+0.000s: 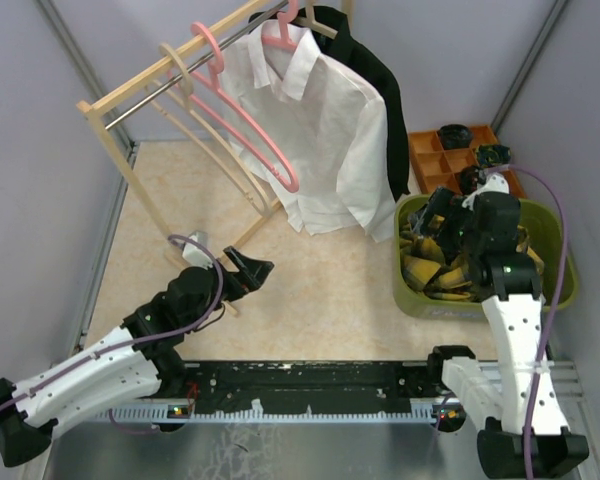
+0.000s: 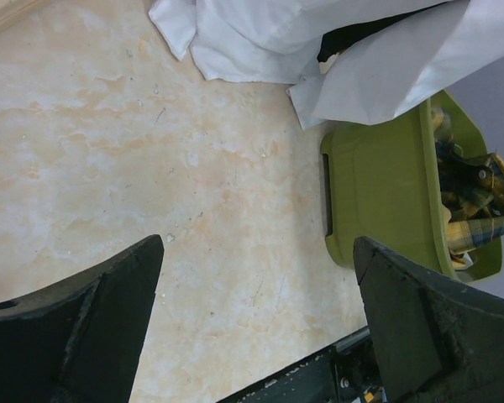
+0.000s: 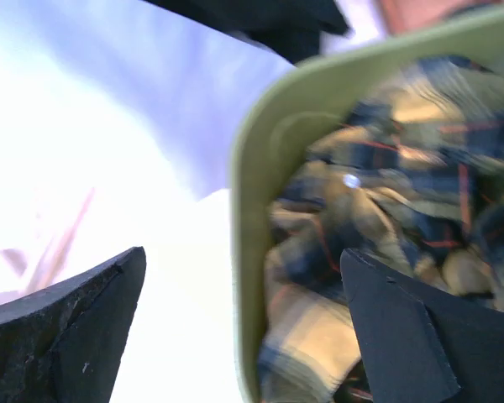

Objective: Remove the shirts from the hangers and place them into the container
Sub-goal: Adjust the shirt in the bin, then pick up the hanger from the clothesline.

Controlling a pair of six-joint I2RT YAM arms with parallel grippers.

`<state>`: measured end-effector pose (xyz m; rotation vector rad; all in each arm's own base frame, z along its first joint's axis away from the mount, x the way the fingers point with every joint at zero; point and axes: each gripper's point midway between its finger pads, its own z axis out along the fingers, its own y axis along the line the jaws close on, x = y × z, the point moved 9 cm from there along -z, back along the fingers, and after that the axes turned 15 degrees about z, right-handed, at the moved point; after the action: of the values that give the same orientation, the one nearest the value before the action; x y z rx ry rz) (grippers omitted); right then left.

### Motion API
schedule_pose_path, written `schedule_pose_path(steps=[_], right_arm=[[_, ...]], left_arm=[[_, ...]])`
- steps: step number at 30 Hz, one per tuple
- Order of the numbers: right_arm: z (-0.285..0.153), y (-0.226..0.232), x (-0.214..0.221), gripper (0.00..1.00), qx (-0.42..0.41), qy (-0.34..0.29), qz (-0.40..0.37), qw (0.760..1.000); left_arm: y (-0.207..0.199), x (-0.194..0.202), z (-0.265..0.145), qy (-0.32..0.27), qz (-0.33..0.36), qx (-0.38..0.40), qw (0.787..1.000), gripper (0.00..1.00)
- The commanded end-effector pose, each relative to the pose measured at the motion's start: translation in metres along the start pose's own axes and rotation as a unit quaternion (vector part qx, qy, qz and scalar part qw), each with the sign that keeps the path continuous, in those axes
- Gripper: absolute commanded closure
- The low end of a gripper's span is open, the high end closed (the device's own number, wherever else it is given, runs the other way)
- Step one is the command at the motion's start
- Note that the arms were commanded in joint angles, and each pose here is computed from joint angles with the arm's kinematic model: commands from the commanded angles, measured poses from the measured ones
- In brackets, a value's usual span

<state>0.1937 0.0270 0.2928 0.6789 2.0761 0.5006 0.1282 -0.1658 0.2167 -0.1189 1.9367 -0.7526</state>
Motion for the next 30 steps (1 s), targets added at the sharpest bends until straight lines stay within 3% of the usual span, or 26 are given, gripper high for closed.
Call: schedule_pose_path(steps=[1, 11, 16, 20, 24, 30], right_arm=[[-0.024, 0.036, -0.007, 0.01, -0.175, -0.011, -0.029, 0.984], [-0.052, 0.072, -0.024, 0.01, -0.314, -0.045, -0.029, 0.948], [-0.060, 0.084, -0.030, 0.01, -0.356, -0.054, -0.025, 0.933], [-0.061, 0.091, -0.032, 0.01, -0.384, -0.037, -0.024, 0.922], [-0.056, 0.096, -0.033, 0.01, -0.397, -0.010, -0.030, 0.917], [-0.050, 0.106, -0.039, 0.01, -0.414, 0.029, -0.046, 0.909]], left_arm=[[-0.004, -0.006, -0.001, -0.007, -0.005, 0.002, 1.000, 0.01], [-0.004, -0.005, 0.000, -0.001, -0.003, -0.006, 1.000, 0.01], [0.001, -0.010, -0.001, -0.009, -0.017, -0.047, 0.999, 0.01], [0.002, -0.015, -0.003, -0.028, -0.011, -0.051, 0.998, 0.01], [-0.003, -0.019, -0.007, -0.043, 0.021, -0.001, 0.999, 0.01], [0.006, -0.018, -0.017, -0.068, 0.004, 0.006, 0.998, 0.01]])
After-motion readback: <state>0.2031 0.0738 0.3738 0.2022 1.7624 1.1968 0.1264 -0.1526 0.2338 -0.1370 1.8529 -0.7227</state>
